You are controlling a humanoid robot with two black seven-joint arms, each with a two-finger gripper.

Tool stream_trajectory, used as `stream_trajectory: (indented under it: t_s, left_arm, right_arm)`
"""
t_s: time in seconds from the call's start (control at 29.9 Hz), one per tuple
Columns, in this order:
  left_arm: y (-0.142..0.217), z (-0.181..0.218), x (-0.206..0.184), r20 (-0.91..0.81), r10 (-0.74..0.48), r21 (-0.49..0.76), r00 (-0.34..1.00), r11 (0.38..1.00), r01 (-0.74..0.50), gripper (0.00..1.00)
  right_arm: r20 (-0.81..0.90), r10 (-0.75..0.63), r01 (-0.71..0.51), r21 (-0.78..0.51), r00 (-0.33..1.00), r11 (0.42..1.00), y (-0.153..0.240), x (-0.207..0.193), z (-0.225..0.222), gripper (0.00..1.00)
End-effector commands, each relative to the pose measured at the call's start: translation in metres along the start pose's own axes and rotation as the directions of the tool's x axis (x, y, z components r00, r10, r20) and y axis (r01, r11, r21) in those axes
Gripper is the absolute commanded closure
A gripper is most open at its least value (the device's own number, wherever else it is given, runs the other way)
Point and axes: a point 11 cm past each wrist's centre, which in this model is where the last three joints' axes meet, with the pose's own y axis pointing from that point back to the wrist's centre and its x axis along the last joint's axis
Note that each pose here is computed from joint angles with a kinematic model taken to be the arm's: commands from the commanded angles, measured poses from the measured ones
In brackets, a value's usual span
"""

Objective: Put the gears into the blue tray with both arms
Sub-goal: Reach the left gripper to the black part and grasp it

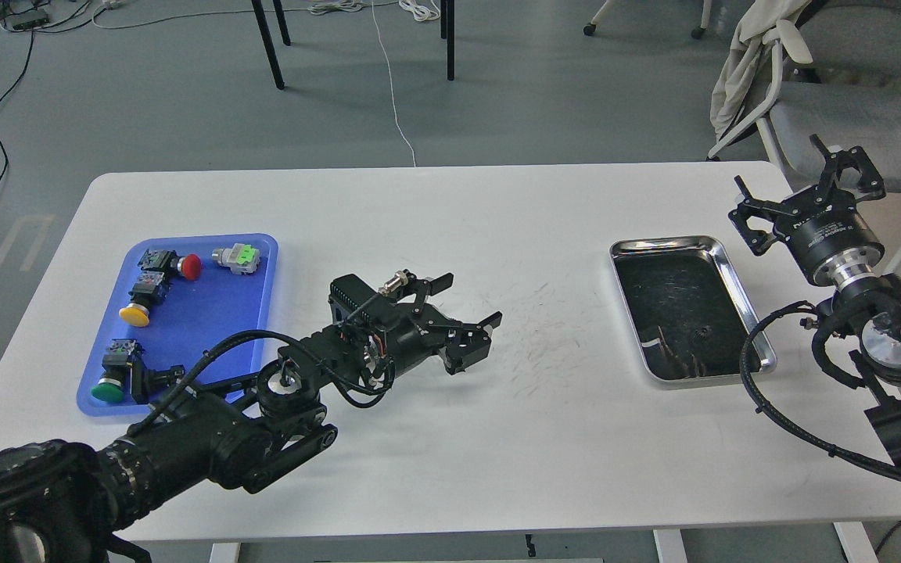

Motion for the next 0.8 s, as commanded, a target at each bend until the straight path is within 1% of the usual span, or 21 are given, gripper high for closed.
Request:
stream_trajectory:
  t_s: [0.0, 0.1, 0.23, 0.4, 0.6, 0.63, 0.7, 0.77]
  left_arm:
    - [-0.002, 0.0, -0.009, 0.019, -0.017, 0.008, 1.0, 1.0, 0.016, 0.04]
    - [0.003, -0.006, -0.022, 0.042, -0.061, 0.021, 0.997, 0.998, 0.06, 0.05]
    - [0.012, -0.019, -0.038, 0.073, -0.123, 0.05, 0.99, 0.992, 0.12, 0.08]
    - [0.018, -0.028, -0.049, 0.096, -0.166, 0.07, 0.981, 0.985, 0.16, 0.23]
    - [0.018, -0.03, -0.048, 0.099, -0.168, 0.077, 0.981, 0.984, 0.161, 0.41]
    - [0.018, -0.031, -0.047, 0.099, -0.167, 0.078, 0.981, 0.984, 0.159, 0.44]
    - [0.018, -0.031, -0.047, 0.099, -0.167, 0.079, 0.981, 0.984, 0.159, 0.54]
    - [0.017, -0.031, -0.046, 0.103, -0.167, 0.076, 0.981, 0.984, 0.159, 0.57]
  right_arm:
    - [0.002, 0.001, -0.001, -0.002, 1.0, 1.0, 0.0, 0.0, 0.001, 0.05]
    - [0.0, 0.001, -0.001, -0.004, 1.0, 1.0, 0.0, 0.0, 0.002, 0.05]
    - [0.0, 0.001, -0.001, 0.001, 1.0, 1.0, 0.0, 0.0, 0.002, 0.05]
    - [0.0, 0.005, -0.005, 0.003, 1.0, 1.0, 0.0, 0.0, 0.002, 0.05]
    - [0.003, 0.005, -0.005, 0.002, 1.0, 1.0, 0.0, 0.0, 0.004, 0.05]
    - [0.003, 0.005, -0.005, 0.002, 1.0, 1.0, 0.0, 0.0, 0.004, 0.05]
    - [0.002, 0.004, -0.004, -0.005, 1.0, 1.0, -0.001, 0.0, 0.006, 0.05]
    - [0.002, 0.004, -0.004, -0.005, 1.0, 1.0, -0.001, 0.0, 0.006, 0.05]
